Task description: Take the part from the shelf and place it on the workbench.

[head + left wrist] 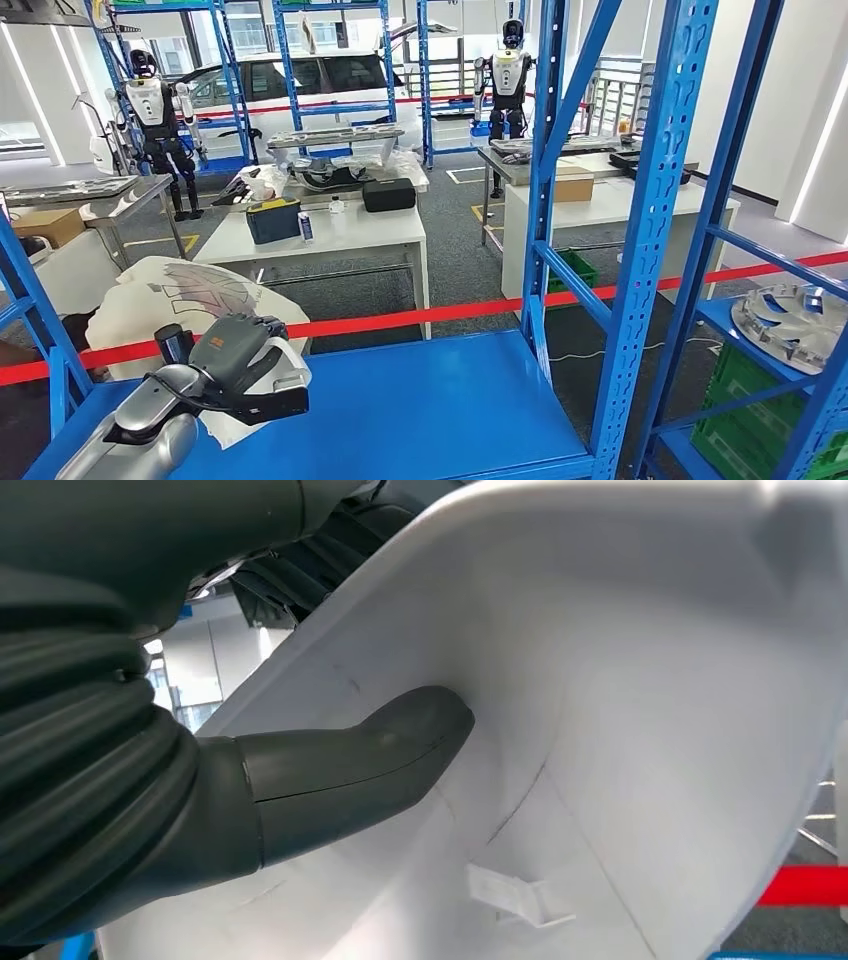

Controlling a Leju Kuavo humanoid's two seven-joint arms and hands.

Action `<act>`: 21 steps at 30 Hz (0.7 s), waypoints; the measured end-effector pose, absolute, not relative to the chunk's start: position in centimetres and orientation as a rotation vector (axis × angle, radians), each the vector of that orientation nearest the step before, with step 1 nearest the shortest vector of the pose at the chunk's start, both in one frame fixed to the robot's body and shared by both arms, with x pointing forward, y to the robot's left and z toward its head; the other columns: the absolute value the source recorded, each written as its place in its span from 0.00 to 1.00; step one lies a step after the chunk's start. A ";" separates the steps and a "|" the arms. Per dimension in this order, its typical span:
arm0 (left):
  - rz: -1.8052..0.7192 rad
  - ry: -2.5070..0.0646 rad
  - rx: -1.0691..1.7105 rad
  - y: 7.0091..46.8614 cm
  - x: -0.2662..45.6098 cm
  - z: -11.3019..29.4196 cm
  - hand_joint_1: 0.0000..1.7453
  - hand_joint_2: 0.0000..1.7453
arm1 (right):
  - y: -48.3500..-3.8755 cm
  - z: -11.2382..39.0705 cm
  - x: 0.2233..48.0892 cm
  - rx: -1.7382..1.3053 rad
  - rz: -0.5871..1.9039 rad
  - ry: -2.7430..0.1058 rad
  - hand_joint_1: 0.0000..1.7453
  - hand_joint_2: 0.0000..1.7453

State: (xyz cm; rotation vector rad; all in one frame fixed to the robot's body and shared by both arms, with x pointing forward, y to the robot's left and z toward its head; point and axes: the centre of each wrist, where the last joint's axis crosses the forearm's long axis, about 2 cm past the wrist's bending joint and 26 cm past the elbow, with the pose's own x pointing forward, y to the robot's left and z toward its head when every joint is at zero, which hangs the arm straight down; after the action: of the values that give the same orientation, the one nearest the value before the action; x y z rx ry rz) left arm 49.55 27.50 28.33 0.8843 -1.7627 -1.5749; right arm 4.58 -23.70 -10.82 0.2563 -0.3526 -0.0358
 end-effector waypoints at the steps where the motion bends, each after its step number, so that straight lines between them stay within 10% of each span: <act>1: -1.572 -1.762 0.880 27.8 49.5 28.1 0.86 1.00 | -23.9 -10.8 4.6 0.251 -0.043 -0.363 0.00 0.00; 21: -1.476 -1.756 0.923 30.5 48.3 24.4 0.86 1.00 | -30.6 -11.1 4.7 0.147 -0.041 -0.406 0.00 0.00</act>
State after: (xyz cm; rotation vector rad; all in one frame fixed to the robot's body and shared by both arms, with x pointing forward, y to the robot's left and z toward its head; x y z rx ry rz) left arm 48.31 30.53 24.43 0.9235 -1.7557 -1.4757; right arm 4.71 -30.56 -11.06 0.1468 -0.4063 -0.0411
